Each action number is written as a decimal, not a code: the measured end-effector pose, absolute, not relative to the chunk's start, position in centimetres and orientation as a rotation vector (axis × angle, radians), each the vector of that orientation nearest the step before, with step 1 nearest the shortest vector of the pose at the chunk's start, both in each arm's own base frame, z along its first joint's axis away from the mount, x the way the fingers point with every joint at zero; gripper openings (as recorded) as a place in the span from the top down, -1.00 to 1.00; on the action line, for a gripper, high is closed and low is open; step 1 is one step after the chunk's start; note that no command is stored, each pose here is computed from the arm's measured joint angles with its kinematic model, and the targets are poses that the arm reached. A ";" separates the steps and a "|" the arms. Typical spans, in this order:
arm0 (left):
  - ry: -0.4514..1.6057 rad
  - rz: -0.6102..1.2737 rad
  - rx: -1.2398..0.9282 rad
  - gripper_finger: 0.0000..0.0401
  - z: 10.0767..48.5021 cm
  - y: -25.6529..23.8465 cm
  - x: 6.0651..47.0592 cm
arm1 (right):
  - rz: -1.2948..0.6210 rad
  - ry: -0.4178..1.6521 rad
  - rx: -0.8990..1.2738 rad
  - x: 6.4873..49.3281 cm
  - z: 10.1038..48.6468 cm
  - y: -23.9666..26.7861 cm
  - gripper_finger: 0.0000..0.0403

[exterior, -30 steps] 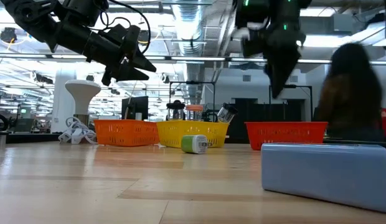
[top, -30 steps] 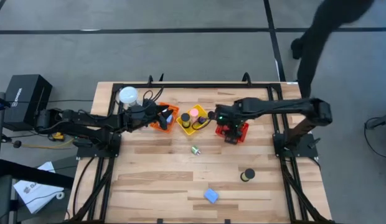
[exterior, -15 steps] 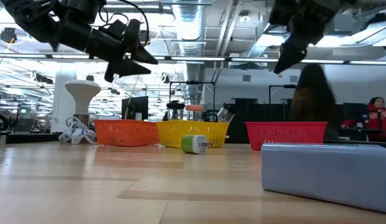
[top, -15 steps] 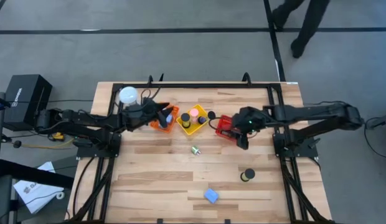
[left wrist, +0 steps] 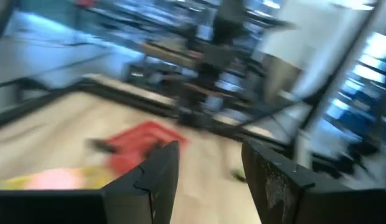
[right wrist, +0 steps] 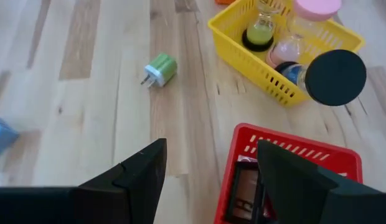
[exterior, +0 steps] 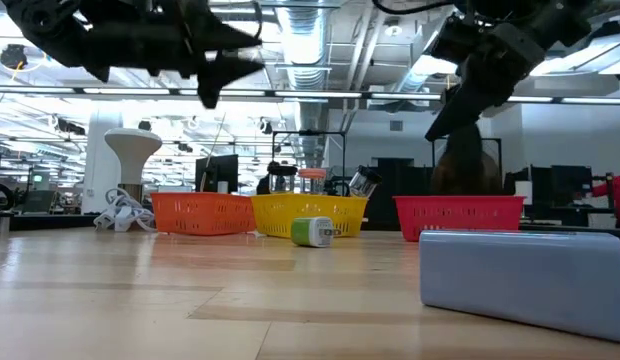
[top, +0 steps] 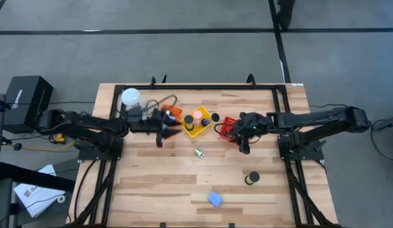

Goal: Pick & Place Office items
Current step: Put the green charger adapter into the orange bin

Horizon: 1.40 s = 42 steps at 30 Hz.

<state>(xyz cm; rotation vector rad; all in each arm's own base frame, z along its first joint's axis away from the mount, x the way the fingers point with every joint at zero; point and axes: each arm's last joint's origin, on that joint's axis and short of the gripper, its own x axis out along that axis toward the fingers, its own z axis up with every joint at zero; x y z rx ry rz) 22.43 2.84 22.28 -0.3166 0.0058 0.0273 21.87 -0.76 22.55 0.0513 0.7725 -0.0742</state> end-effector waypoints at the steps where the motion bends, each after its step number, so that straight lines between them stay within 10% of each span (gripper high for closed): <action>1: 0.008 -0.021 -0.289 0.18 22.4 2.3 22.6 | -0.072 0.780 0.042 21.9 22.4 -0.8 -0.19; 19: 0.415 -0.213 0.146 -0.11 21.4 -0.3 33.4 | -0.112 0.866 0.122 24.6 19.1 -1.1 -0.19; 42: 0.716 -0.211 0.167 -0.25 11.5 -0.2 35.3 | -0.142 0.944 0.172 25.7 16.6 -1.1 -0.19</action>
